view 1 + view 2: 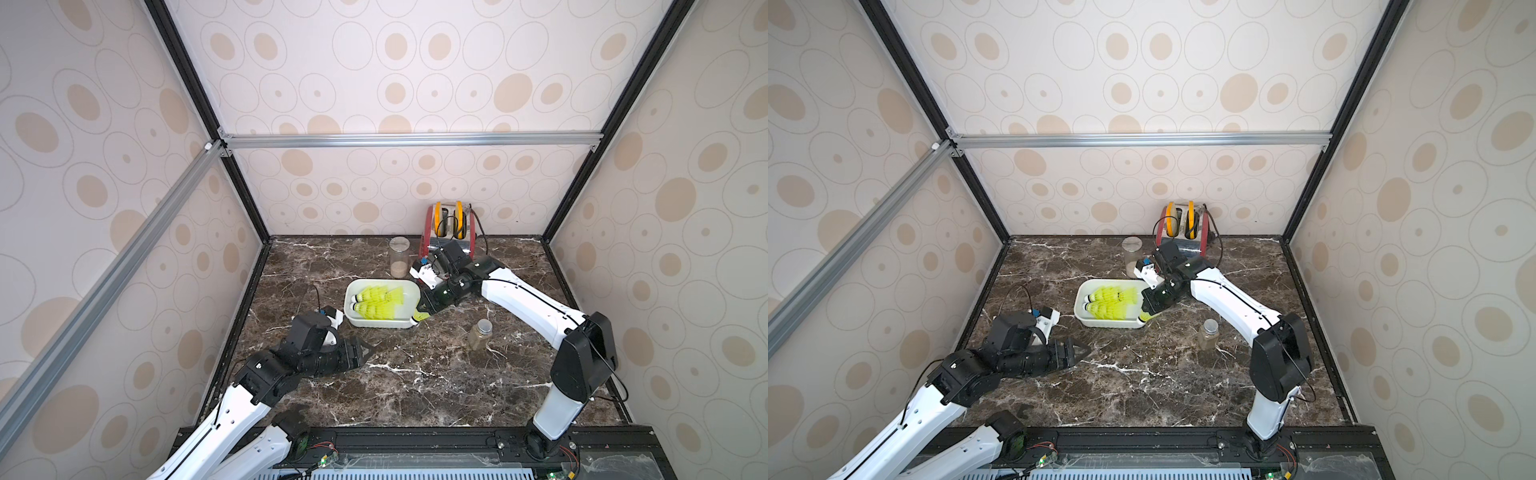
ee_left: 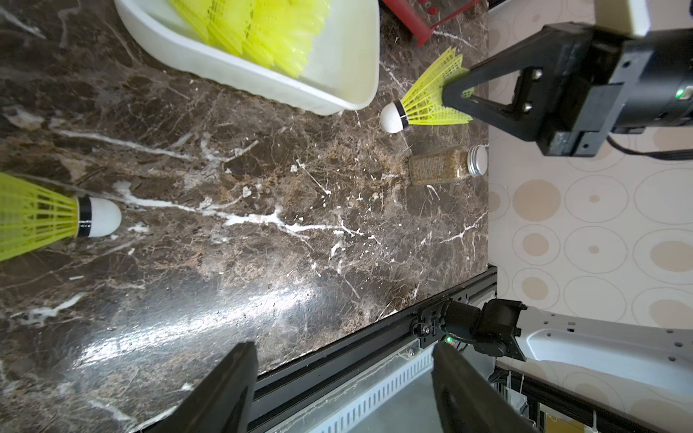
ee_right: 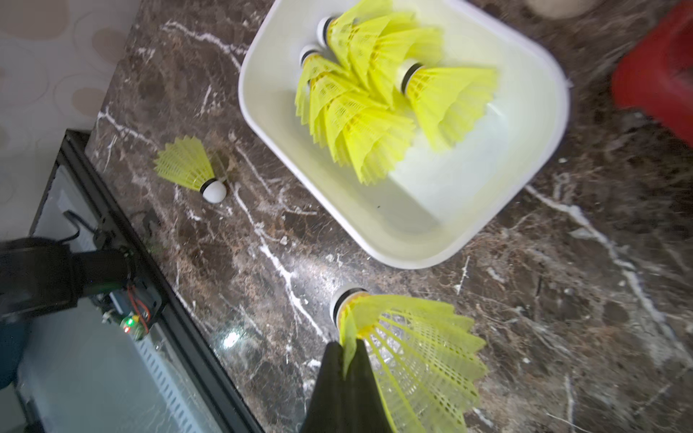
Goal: Put the shuttlecocks into the storage box
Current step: Place the shuttlecock in the storage box, then pick up the shuttlecock at the center of the board.
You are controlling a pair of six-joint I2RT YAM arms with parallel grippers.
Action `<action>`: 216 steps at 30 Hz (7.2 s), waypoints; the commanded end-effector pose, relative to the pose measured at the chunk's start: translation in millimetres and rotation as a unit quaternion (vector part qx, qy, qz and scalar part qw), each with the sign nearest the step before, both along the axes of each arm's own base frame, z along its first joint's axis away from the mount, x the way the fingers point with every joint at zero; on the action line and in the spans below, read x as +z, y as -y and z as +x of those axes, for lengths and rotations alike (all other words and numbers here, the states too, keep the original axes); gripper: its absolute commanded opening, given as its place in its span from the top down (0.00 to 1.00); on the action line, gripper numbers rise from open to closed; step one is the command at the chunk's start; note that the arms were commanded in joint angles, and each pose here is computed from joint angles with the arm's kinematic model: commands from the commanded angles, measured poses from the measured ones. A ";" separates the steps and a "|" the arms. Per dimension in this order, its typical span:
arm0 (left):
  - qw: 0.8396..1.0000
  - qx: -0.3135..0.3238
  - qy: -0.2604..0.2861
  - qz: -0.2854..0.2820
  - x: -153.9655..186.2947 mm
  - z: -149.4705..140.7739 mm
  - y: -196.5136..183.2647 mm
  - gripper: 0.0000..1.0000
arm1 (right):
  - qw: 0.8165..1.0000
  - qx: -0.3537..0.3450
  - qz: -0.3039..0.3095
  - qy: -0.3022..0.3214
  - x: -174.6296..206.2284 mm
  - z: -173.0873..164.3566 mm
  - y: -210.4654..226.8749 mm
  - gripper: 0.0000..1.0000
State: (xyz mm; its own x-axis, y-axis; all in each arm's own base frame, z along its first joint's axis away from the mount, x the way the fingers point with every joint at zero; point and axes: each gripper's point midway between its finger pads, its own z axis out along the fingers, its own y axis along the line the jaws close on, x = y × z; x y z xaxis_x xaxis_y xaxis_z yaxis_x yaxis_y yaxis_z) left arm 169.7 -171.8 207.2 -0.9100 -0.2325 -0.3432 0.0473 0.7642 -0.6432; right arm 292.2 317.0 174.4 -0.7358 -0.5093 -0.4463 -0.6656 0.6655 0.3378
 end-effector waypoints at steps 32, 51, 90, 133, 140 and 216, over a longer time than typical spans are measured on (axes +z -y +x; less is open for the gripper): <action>0.996 0.044 0.071 0.042 30.7 69.9 15.2 0.24 | 0.988 -0.143 -0.048 0.038 -47.8 102.8 -49.3 1.00; 0.996 0.059 0.066 0.015 15.1 78.9 23.9 0.24 | 0.975 -0.193 0.097 -0.056 -63.5 100.6 -72.2 1.00; 0.997 0.047 0.064 0.019 17.0 66.6 18.5 0.24 | 0.908 -0.288 0.264 -0.154 -77.2 125.2 -77.0 1.00; 0.996 0.045 0.061 0.036 16.9 54.4 7.0 0.23 | 0.935 -0.286 0.151 -0.142 -54.3 110.3 -55.7 0.54; 0.997 0.044 0.057 0.039 16.1 53.4 6.5 0.23 | 0.942 -0.276 0.130 -0.139 -48.8 105.8 -52.5 0.54; 0.978 0.155 -0.107 0.088 -82.4 65.2 -69.5 0.20 | 0.985 0.142 0.043 -0.087 -53.9 -85.6 -85.5 0.50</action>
State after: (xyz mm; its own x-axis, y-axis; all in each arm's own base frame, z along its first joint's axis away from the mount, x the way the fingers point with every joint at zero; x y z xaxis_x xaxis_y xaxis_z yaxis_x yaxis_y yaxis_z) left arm 266.2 -108.8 131.2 -0.8204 -0.5181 -0.2419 -0.3433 0.7847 -0.5161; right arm 216.5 398.3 135.7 -0.6546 -0.6321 -0.4146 -0.7481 0.4628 0.4756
